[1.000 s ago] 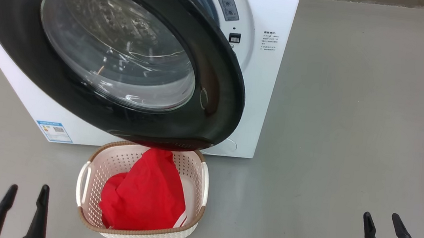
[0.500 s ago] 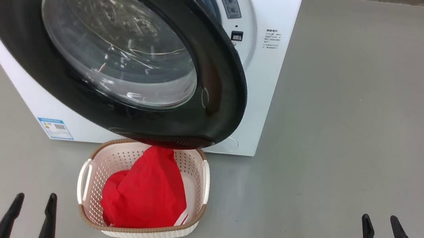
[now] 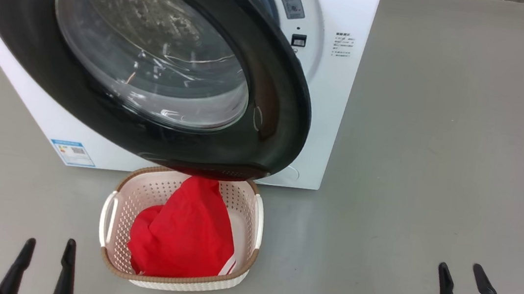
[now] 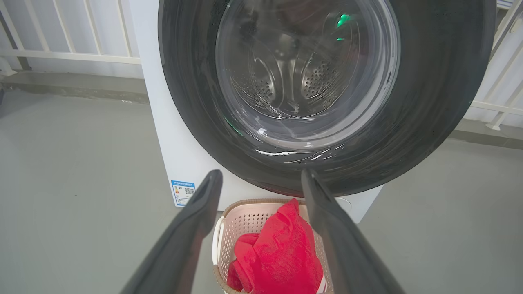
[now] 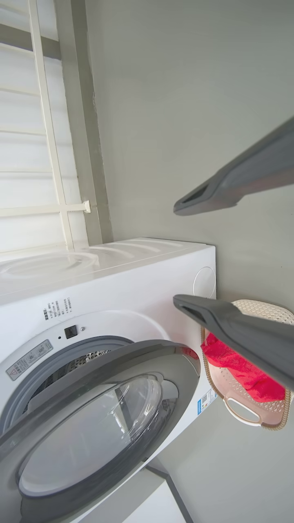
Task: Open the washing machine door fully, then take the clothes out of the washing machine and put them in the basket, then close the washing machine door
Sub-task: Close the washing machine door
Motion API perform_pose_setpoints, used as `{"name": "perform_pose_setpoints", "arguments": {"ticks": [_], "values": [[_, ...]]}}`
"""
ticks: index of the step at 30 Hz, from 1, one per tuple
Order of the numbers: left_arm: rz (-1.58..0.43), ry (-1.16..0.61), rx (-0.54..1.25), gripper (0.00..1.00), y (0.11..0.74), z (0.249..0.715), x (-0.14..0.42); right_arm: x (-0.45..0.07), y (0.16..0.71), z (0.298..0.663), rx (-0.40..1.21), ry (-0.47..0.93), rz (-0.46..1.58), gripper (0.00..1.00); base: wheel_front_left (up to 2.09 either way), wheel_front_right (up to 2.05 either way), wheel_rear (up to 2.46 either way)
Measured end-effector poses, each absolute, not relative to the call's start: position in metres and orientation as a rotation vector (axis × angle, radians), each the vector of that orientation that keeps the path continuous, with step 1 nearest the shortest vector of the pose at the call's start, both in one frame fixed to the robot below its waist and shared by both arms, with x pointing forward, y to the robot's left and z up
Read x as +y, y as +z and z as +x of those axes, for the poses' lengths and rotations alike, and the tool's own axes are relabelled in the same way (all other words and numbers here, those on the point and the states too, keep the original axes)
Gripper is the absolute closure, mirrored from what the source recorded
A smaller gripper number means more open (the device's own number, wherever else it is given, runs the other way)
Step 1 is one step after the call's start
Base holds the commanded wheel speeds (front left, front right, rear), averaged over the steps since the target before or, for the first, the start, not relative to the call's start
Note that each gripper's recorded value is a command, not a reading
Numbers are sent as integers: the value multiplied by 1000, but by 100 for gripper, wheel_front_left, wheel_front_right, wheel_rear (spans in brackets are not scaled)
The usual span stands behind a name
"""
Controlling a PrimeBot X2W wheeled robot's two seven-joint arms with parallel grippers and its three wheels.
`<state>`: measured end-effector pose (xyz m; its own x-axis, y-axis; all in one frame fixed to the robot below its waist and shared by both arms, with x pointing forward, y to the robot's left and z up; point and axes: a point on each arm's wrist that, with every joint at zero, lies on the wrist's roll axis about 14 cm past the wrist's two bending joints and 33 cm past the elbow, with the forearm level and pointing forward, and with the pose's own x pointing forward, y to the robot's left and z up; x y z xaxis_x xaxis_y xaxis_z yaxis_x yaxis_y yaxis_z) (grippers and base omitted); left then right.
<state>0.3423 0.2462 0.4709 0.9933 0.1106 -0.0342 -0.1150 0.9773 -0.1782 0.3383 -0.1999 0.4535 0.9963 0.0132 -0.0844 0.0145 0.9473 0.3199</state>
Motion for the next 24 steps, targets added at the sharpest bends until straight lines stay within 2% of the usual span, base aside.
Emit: {"name": "perform_pose_setpoints", "arguments": {"ticks": [1, 3, 24], "values": [[-184, 115, 25, 0, 471, 342, 245, -196, 454, 340, 85, 11, 328, 47, 0, 0, 0], [-193, 116, 27, 0, 469, 342, 243, -189, 457, 346, 79, 34, 337, 100, 0, 0, 0], [-208, 141, 25, 0, 469, 346, 234, -74, 540, 449, -135, 410, 392, 100, 0, 0, 0]]}}
